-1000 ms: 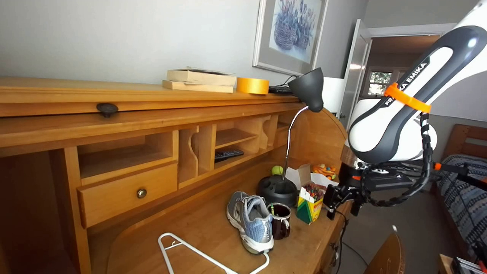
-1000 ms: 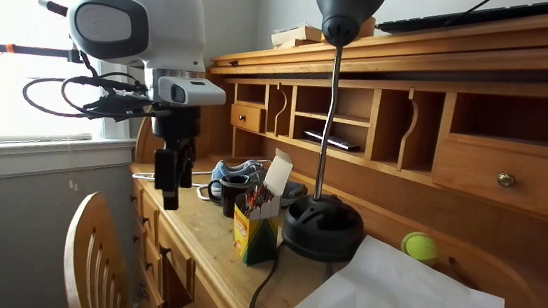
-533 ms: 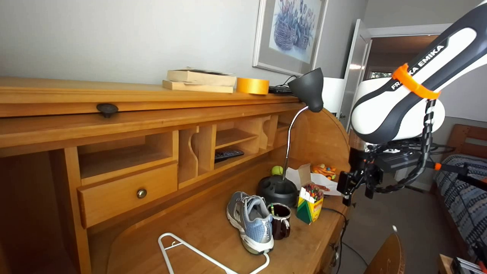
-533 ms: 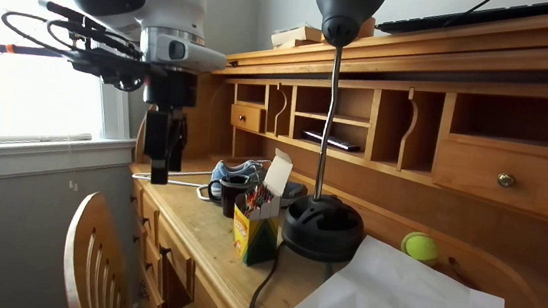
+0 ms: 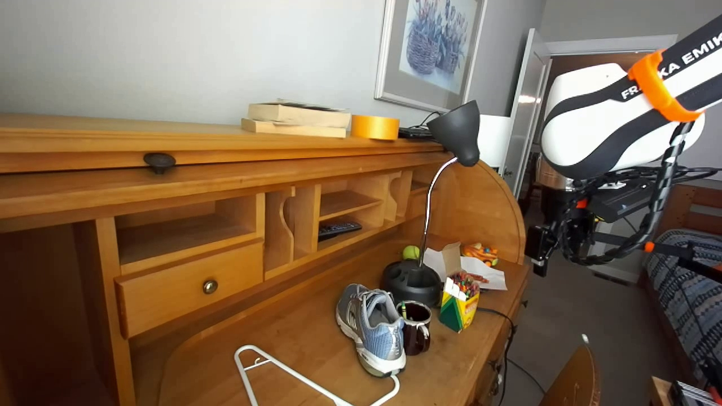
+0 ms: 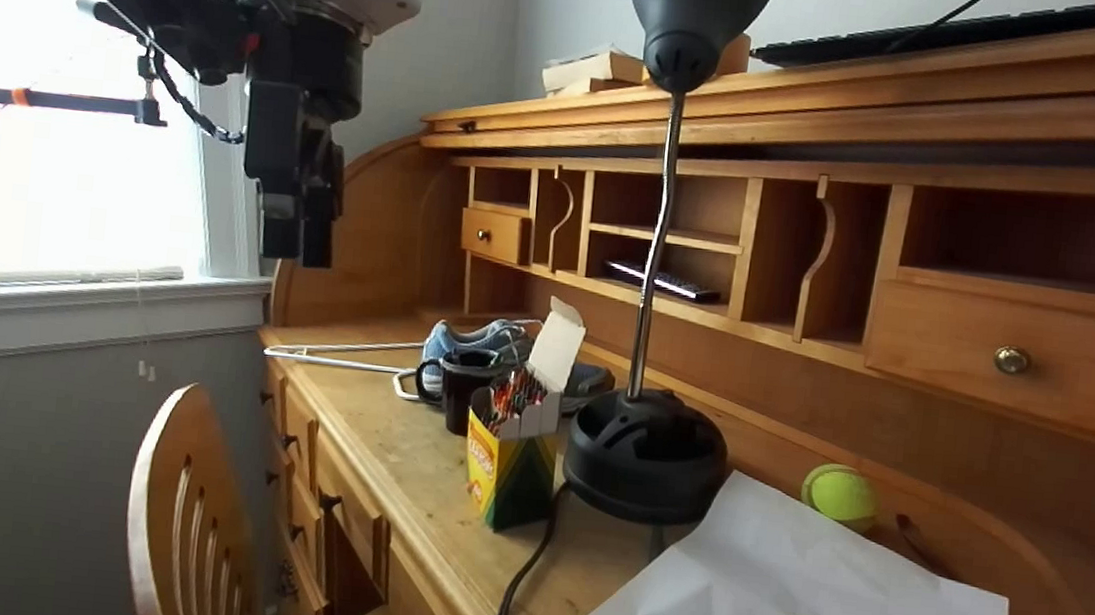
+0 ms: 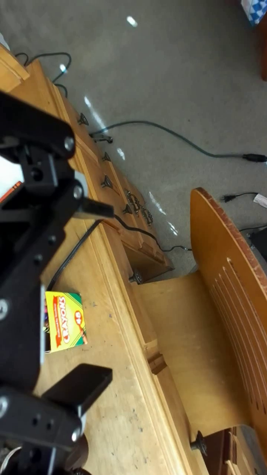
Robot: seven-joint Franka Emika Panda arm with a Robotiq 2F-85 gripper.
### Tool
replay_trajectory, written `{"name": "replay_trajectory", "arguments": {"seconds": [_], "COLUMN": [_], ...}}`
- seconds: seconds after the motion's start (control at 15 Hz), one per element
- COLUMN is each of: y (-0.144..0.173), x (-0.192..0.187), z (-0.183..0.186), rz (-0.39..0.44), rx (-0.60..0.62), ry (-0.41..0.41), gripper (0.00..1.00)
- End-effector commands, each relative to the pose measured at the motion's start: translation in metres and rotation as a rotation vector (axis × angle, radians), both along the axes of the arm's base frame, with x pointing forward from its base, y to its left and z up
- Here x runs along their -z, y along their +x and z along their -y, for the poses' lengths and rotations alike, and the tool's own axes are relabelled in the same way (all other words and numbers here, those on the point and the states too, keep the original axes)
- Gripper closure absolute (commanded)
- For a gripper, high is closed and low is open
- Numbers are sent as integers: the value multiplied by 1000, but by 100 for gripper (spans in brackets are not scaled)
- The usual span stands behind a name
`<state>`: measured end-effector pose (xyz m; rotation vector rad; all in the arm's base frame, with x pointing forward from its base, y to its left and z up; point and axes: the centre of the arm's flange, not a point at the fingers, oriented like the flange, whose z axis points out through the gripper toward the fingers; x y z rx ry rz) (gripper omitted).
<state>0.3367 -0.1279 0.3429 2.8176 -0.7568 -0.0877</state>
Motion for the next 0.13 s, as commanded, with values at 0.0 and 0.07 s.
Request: {"name": "replay_trajectory", "arguments": {"seconds": [0.0, 0.07], "y": [-1, -2], "x": [1, 1], "z": [0, 0], "rz": [-2, -4], "rx": [0, 0], "ry": [-1, 0], "gripper": [0, 0]}}
